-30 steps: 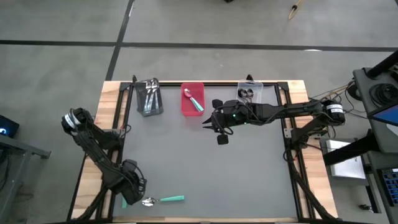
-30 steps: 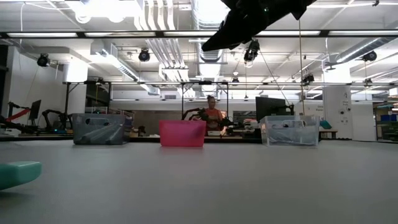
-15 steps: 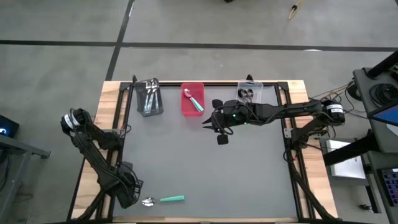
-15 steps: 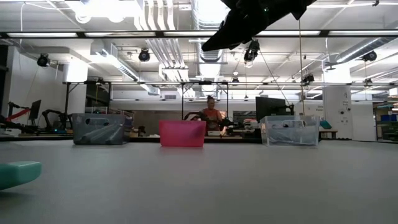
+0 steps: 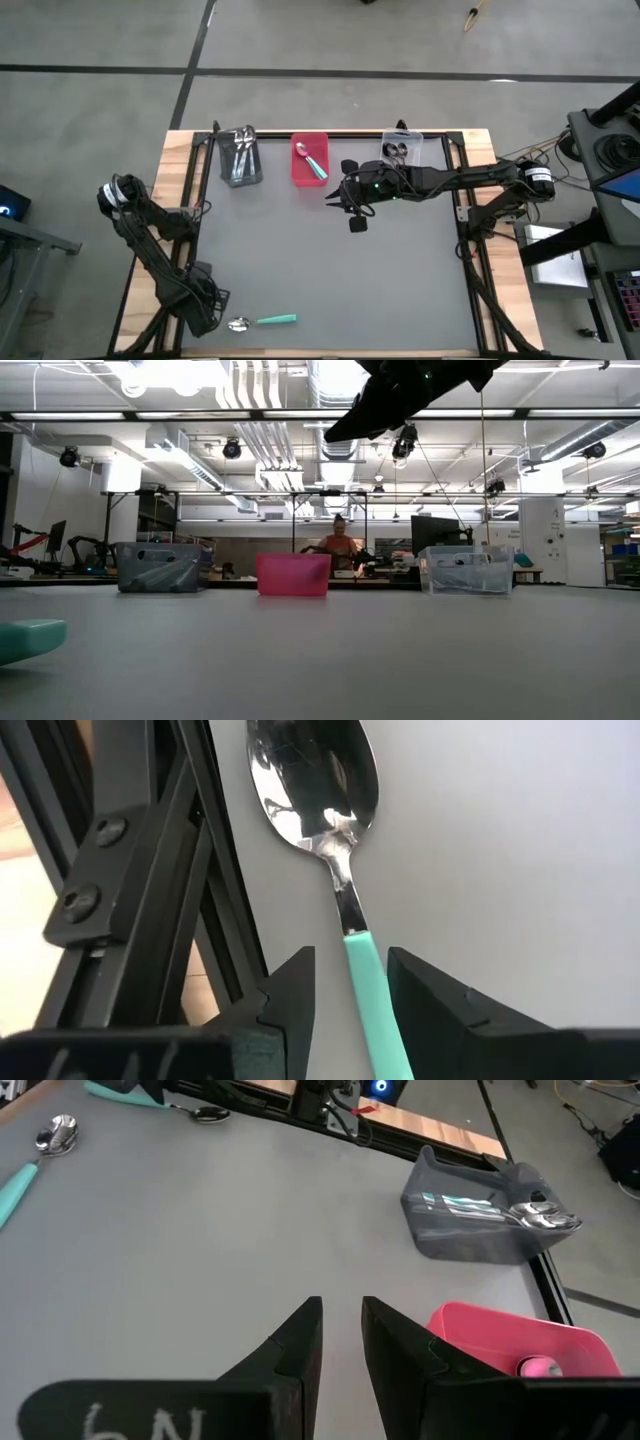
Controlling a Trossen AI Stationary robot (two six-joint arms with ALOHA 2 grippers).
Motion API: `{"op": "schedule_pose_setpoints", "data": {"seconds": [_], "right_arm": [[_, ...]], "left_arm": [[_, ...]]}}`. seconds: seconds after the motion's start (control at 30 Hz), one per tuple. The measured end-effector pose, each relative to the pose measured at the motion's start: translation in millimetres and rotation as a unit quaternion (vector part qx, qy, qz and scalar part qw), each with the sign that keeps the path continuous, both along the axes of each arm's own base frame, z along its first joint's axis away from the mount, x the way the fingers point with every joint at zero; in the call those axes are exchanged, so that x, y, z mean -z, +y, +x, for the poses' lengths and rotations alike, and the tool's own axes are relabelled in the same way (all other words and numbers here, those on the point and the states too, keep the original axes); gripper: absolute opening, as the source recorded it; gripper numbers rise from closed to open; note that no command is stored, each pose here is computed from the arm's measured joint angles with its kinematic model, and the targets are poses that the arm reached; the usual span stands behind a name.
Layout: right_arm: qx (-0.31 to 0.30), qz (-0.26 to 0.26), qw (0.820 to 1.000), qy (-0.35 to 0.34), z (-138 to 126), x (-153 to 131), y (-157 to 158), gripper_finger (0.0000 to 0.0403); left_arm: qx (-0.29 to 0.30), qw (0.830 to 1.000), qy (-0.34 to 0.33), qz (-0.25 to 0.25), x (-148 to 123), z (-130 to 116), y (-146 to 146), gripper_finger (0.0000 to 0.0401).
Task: Sort silverware by color (type)
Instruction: Put the blue spoon into the red bin
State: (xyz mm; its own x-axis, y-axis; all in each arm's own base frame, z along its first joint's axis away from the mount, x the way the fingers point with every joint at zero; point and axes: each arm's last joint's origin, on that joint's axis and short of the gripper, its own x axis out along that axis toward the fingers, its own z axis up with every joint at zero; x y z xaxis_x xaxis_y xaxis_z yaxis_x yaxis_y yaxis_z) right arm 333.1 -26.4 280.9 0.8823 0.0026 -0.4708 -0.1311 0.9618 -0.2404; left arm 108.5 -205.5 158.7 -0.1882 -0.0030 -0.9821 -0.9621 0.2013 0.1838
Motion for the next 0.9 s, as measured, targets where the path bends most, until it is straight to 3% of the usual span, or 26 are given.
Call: {"op": "schedule_pose_setpoints", "data": {"seconds": [0.5, 0.9], "right_arm": [[0.0, 0.0, 1.0, 0.0, 0, 0, 0, 0.0066], [0.0, 0.0, 1.0, 0.0, 0, 0, 0, 0.0066]], "left_arm": [[-0.008, 1.0, -0.016, -0.005, 16, -2, 6, 0.0105], [-0.002, 1.0, -0.017, -0.002, 16, -2, 6, 0.0012]]}}
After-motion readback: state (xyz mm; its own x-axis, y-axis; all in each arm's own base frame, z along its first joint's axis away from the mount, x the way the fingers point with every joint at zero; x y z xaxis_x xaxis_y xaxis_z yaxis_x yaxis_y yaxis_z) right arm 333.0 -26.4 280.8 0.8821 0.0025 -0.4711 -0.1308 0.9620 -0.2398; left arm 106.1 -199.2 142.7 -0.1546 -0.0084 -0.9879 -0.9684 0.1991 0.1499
